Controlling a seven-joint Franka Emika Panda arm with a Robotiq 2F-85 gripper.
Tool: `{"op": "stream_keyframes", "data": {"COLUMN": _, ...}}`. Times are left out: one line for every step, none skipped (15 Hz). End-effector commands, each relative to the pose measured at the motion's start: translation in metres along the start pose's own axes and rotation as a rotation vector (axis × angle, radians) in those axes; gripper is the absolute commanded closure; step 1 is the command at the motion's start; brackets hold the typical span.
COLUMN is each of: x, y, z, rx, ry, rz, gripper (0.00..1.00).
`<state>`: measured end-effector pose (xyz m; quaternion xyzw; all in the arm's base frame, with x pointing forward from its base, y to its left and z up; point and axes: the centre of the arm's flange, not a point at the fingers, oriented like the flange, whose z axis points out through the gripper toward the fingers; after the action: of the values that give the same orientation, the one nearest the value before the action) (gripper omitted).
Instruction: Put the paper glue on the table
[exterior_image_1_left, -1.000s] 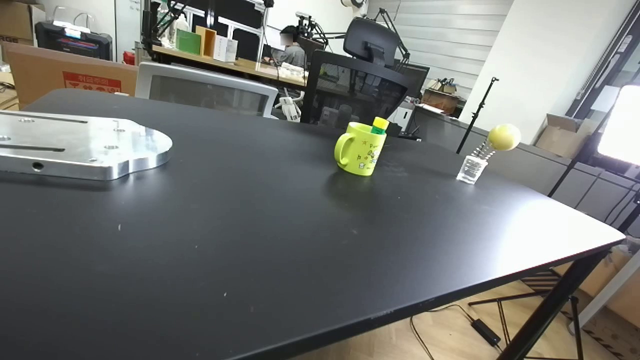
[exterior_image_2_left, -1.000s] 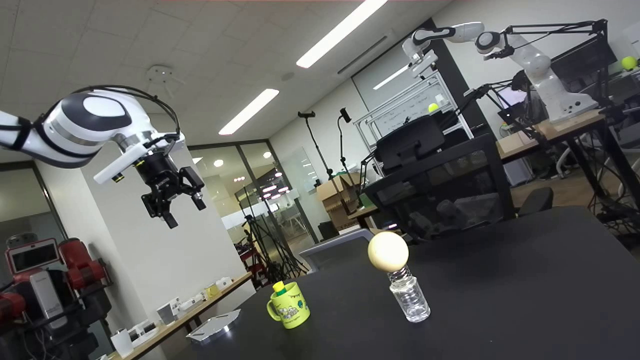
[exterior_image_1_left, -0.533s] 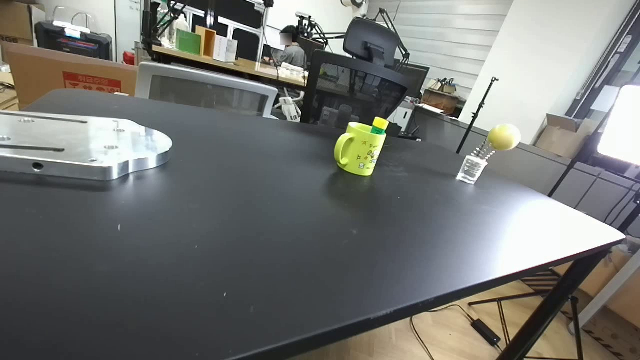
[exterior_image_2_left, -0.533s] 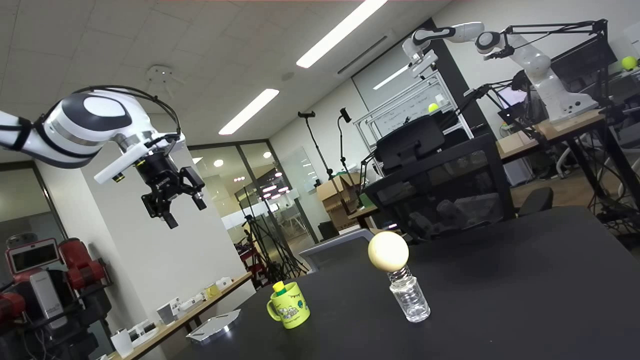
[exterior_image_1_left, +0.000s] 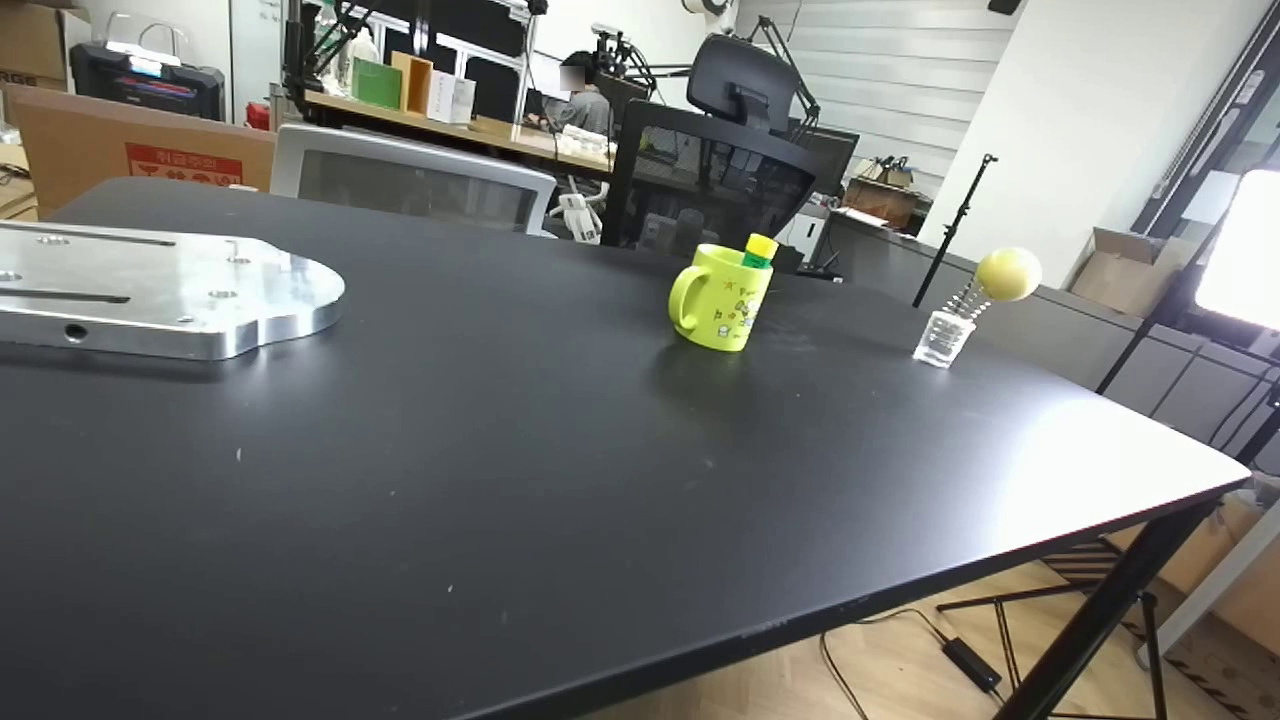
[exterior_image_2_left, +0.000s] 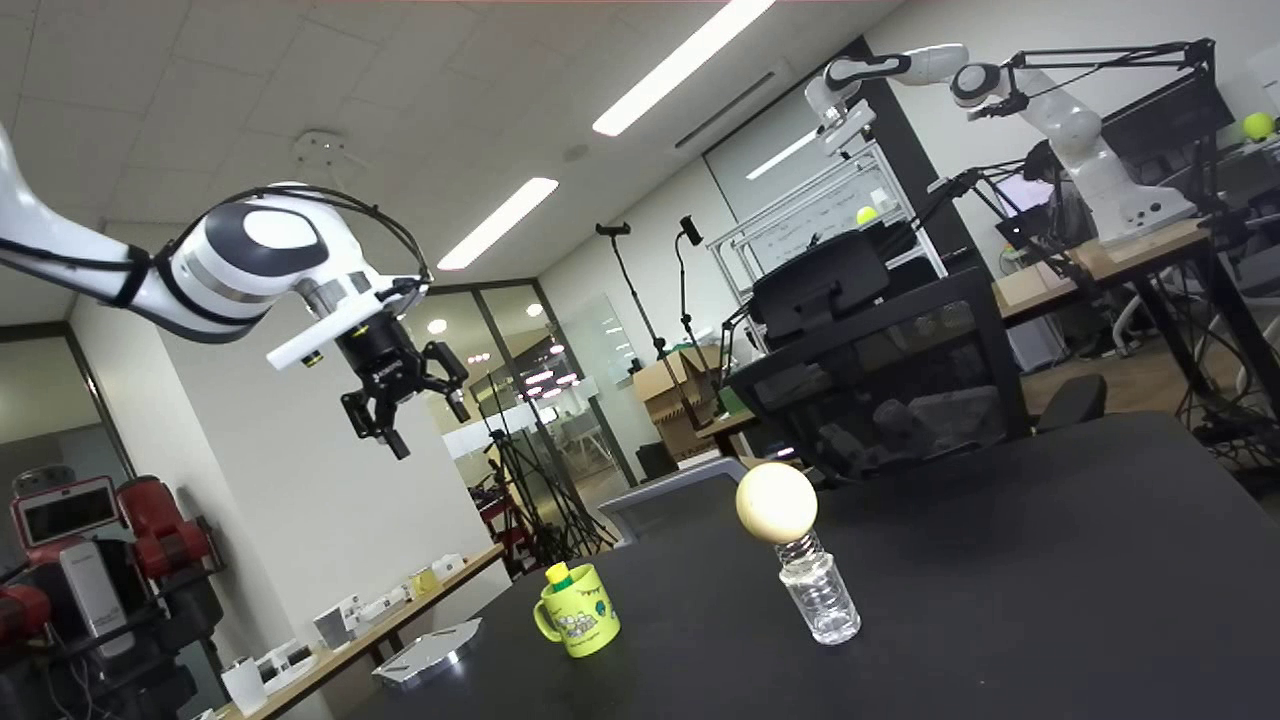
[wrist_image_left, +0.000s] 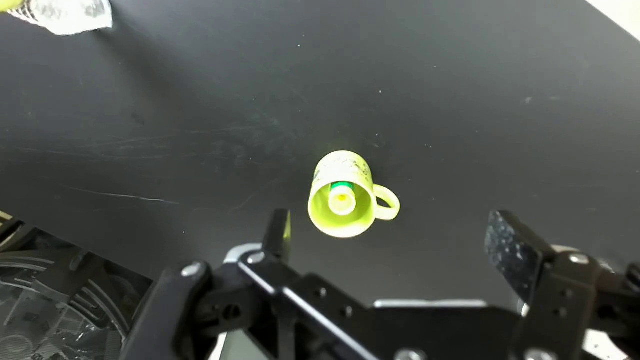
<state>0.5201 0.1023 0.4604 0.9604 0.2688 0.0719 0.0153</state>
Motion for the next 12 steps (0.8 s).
{"op": "stream_keyframes", "data": {"x": 0.043, "y": 0.033, "z": 0.014, "rx": 0.0, "ry": -0.002, "rz": -0.03, "gripper": 0.0}}
{"op": "stream_keyframes", "data": {"x": 0.051, "y": 0.039, "z": 0.019, "rx": -0.002, "ry": 0.0, "rz": -0.037, "gripper": 0.0}}
{"op": "stream_keyframes", "data": {"x": 0.06, "y": 0.044, "z": 0.023, "rx": -0.002, "ry": -0.002, "rz": -0.042, "gripper": 0.0}}
{"op": "stream_keyframes", "data": {"x": 0.068, "y": 0.048, "z": 0.027, "rx": -0.003, "ry": 0.003, "rz": -0.051, "gripper": 0.0}}
{"op": "stream_keyframes", "data": {"x": 0.075, "y": 0.051, "z": 0.032, "rx": -0.001, "ry": 0.005, "rz": -0.057, "gripper": 0.0}}
{"op": "stream_keyframes", "data": {"x": 0.082, "y": 0.054, "z": 0.037, "rx": 0.001, "ry": 0.007, "rz": -0.064, "gripper": 0.0}}
{"op": "stream_keyframes", "data": {"x": 0.089, "y": 0.056, "z": 0.041, "rx": 0.004, "ry": 0.011, "rz": -0.07, "gripper": 0.0}}
{"op": "stream_keyframes", "data": {"x": 0.094, "y": 0.057, "z": 0.048, "rx": 0.011, "ry": 0.011, "rz": -0.077, "gripper": 0.0}}
{"op": "stream_keyframes", "data": {"x": 0.099, "y": 0.056, "z": 0.055, "rx": 0.013, "ry": 0.012, "rz": -0.089, "gripper": 0.0}}
{"op": "stream_keyframes", "data": {"x": 0.104, "y": 0.055, "z": 0.063, "rx": 0.018, "ry": 0.003, "rz": -0.097, "gripper": 0.0}}
{"op": "stream_keyframes", "data": {"x": 0.106, "y": 0.051, "z": 0.072, "rx": 0.028, "ry": -0.004, "rz": -0.104, "gripper": 0.0}}
{"op": "stream_keyframes", "data": {"x": 0.109, "y": 0.049, "z": 0.079, "rx": 0.036, "ry": -0.006, "rz": -0.112, "gripper": 0.0}}
